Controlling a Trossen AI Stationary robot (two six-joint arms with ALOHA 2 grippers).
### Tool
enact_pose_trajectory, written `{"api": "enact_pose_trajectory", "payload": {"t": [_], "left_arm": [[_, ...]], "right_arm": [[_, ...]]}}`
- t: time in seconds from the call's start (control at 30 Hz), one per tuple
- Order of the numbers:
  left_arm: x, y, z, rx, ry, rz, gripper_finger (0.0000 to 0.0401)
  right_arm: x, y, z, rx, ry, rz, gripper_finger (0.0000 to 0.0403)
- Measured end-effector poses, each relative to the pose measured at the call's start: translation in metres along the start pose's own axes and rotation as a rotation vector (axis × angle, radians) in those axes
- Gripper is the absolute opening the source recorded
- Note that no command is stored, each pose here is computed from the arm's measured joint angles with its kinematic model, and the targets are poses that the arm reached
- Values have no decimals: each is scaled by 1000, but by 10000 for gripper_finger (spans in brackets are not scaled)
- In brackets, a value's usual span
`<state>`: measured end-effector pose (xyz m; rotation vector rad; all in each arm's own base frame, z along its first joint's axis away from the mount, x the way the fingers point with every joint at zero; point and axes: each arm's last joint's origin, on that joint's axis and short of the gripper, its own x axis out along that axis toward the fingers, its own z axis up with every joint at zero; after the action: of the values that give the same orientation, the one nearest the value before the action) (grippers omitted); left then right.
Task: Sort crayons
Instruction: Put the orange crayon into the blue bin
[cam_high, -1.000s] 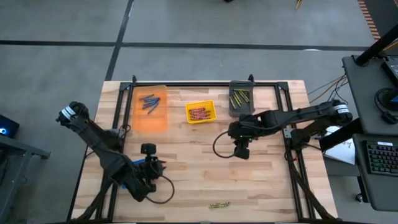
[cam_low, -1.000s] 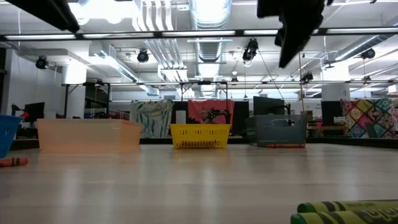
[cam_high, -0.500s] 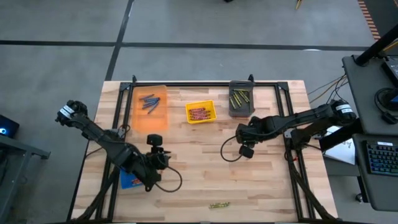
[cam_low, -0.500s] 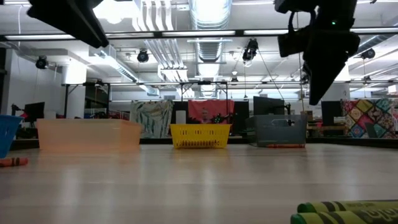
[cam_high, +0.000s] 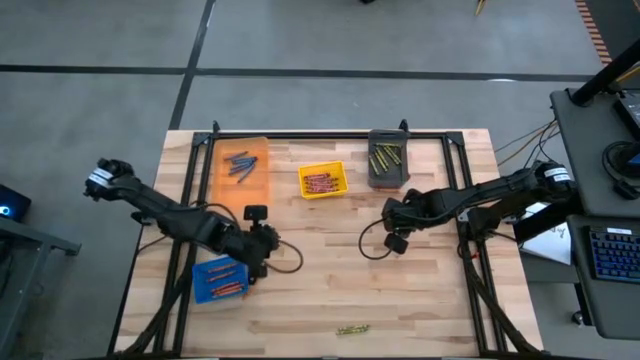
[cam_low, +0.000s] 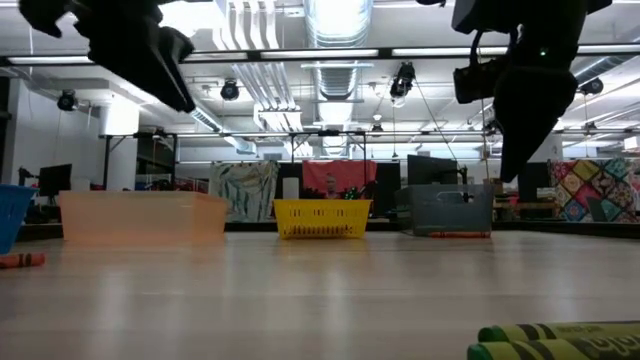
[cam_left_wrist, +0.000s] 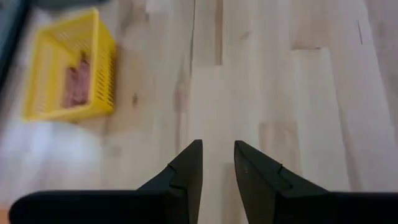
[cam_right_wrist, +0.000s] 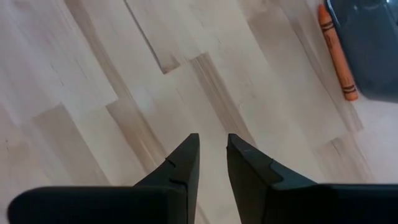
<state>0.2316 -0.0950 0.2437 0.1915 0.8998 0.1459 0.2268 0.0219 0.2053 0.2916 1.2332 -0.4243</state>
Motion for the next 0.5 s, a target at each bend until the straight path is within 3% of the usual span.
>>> {"api": "enact_pose_trajectory", "payload": {"t": [0.33, 0.5], "left_arm": [[31, 5, 0, -57, 121, -19, 74], [37, 6, 1, -58, 121, 21, 74]], "right_arm": [[0, 3, 7, -7, -101, -3, 68], [4, -6, 11, 196, -238, -177, 68]]}}
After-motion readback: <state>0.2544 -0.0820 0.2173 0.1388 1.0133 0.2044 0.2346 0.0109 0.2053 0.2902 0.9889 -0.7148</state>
